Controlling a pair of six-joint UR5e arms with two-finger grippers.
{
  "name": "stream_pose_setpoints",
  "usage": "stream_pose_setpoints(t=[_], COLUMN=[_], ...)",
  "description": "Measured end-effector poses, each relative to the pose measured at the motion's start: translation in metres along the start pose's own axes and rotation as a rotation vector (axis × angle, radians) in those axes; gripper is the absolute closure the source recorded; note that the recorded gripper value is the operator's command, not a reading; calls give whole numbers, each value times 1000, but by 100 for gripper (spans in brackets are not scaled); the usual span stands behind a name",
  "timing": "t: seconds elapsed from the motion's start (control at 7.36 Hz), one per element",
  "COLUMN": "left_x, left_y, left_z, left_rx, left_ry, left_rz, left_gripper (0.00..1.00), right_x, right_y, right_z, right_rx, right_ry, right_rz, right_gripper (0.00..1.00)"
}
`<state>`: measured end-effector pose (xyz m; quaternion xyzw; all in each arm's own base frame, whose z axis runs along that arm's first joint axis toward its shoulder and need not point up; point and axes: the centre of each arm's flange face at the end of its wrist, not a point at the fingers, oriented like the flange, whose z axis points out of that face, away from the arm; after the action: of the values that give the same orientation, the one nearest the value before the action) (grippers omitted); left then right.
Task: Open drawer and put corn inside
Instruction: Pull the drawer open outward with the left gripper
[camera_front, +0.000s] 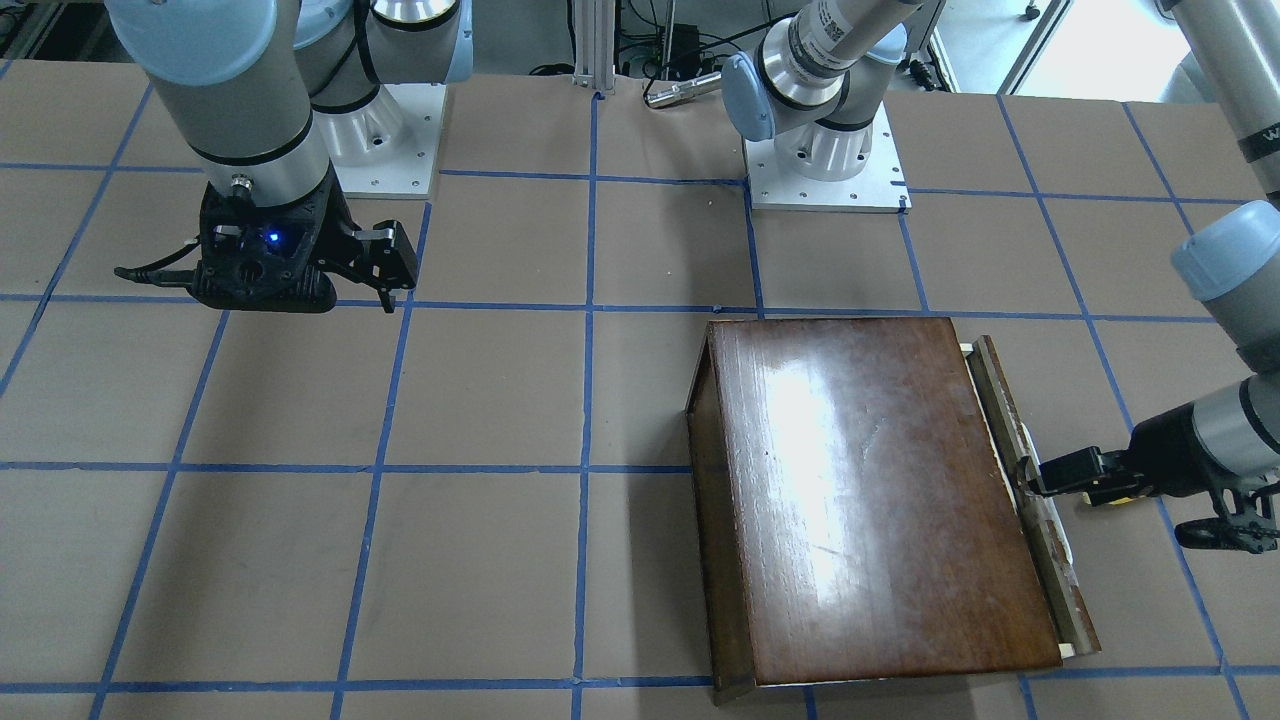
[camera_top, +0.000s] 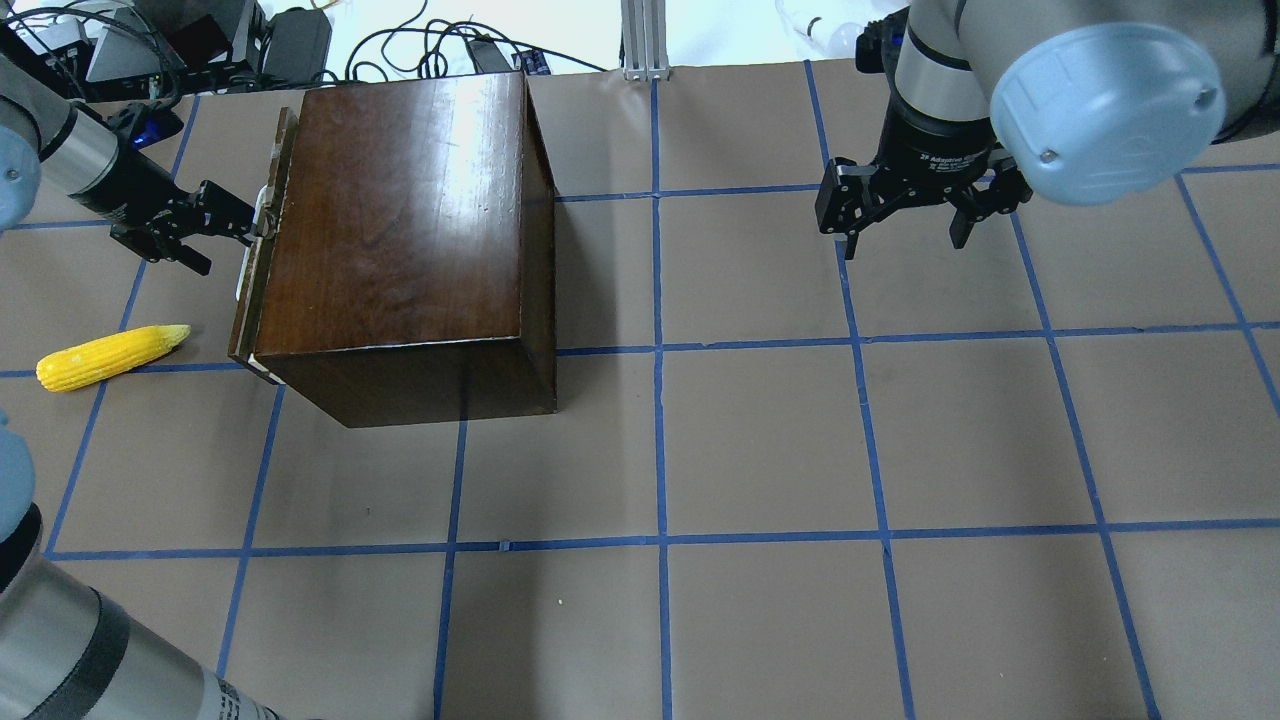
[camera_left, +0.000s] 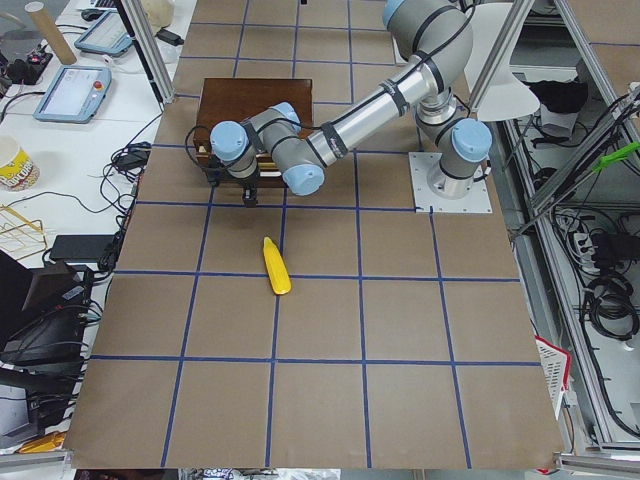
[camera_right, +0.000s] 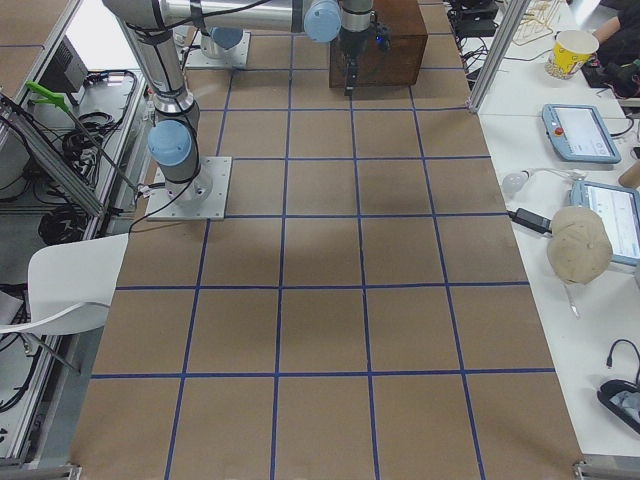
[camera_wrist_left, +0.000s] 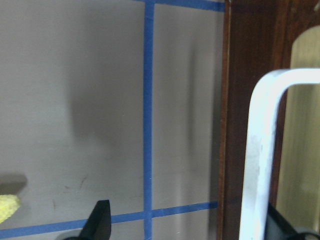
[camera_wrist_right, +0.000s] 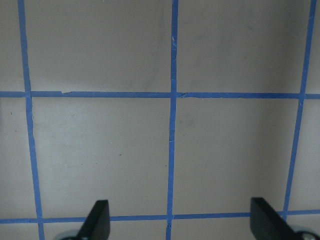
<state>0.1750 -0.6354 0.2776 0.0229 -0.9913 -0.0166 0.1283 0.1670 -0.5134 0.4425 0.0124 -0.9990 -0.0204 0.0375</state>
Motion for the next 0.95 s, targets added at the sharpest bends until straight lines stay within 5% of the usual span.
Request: stream_pose_setpoints(t=[0.95], left_x=[-26], left_y=[7], left_z=[-10], left_rx=[13], left_ry=[-24], left_rz=[-17], left_gripper=[0], right_x=[0], right_y=[0], right_z=[0], right_rx=[0], right_ry=[0], right_rz=[0], right_gripper=[0])
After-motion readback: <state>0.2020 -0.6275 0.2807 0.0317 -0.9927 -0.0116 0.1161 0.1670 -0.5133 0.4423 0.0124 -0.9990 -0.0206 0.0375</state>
